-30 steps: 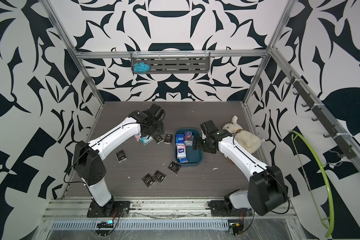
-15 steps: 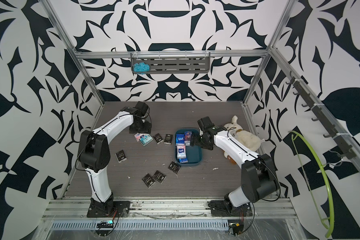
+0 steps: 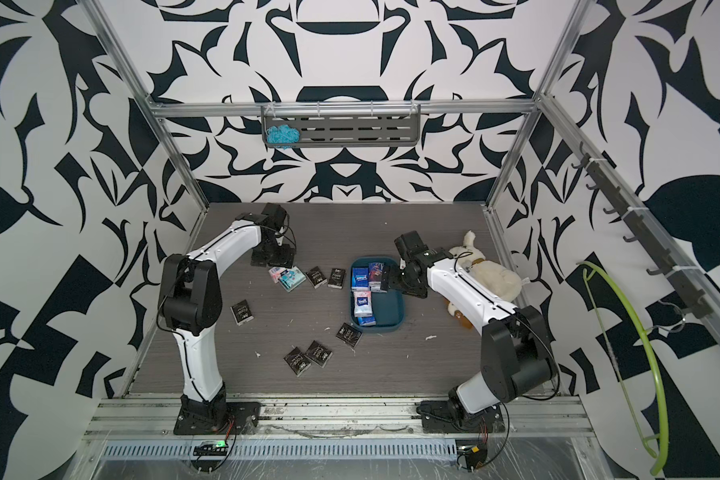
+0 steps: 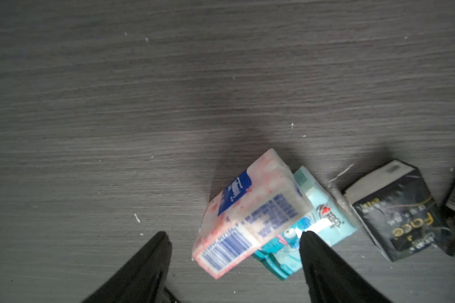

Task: Put the pocket tissues into the storage box
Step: Pick up the pocket tissues from the center of the board.

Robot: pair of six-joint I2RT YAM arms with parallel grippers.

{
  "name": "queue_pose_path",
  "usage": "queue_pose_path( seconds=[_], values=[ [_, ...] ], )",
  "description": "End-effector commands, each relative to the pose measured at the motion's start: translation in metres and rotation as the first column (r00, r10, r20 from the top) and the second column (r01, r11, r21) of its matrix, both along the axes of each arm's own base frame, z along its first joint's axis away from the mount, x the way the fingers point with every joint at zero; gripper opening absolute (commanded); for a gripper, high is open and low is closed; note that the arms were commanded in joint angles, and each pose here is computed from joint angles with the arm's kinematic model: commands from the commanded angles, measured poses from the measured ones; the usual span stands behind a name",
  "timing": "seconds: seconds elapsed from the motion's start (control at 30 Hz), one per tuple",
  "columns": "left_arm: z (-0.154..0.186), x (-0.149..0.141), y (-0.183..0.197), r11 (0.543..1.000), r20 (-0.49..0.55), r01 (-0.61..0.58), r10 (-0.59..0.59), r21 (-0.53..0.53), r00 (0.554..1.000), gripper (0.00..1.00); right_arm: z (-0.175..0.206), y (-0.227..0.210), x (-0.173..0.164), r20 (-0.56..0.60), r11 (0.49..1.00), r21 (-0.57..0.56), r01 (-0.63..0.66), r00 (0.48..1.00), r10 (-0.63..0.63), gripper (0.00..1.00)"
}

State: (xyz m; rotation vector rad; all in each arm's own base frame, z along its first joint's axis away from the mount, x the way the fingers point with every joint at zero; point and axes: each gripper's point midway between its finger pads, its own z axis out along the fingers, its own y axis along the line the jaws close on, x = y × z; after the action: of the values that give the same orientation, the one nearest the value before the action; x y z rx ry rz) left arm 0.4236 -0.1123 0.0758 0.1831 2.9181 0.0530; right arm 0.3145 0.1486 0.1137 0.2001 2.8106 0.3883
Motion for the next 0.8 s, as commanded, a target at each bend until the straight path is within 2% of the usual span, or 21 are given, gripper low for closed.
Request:
queue_pose_path(
  seconds=[0.0, 0.17, 0.23, 0.4, 0.63, 0.77],
  values=[
    [-0.012, 0.003, -0.003, 0.999, -0.034, 0.038, -0.038, -0.004, 0.999, 0.81, 0.008, -0.001, 0.004, 0.015, 1.000, -0.012, 0.017, 1.000, -0.017, 0.86],
    [-0.021, -0.001, -0.010, 0.998, -0.067, 0.041, -0.044, -0.043, 0.997, 0.70, 0.012, -0.004, 0.005, 0.028, 0.999, -0.020, 0.026, 0.999, -0.026, 0.86],
    [-0.024, -0.004, -0.011, 0.998, -0.079, 0.036, -0.040, -0.053, 0.996, 0.62, 0.014, -0.005, 0.005, 0.033, 0.999, -0.023, 0.030, 0.999, -0.029, 0.86],
    [-0.022, -0.010, -0.009, 0.998, -0.077, 0.024, -0.029, -0.059, 0.997, 0.33, 0.019, -0.006, 0.004, 0.043, 0.999, -0.021, 0.036, 0.998, -0.035, 0.86],
    [0.013, -0.012, -0.004, 0.998, -0.014, -0.013, 0.012, -0.062, 1.000, 0.28, 0.024, 0.003, -0.003, 0.041, 1.000, 0.027, -0.007, 0.999, 0.005, 0.86],
    [0.045, -0.020, -0.008, 0.989, 0.033, -0.072, 0.077, -0.132, 0.997, 0.27, 0.030, 0.025, -0.012, 0.063, 0.990, 0.101, -0.101, 0.994, 0.094, 0.85]
  ],
)
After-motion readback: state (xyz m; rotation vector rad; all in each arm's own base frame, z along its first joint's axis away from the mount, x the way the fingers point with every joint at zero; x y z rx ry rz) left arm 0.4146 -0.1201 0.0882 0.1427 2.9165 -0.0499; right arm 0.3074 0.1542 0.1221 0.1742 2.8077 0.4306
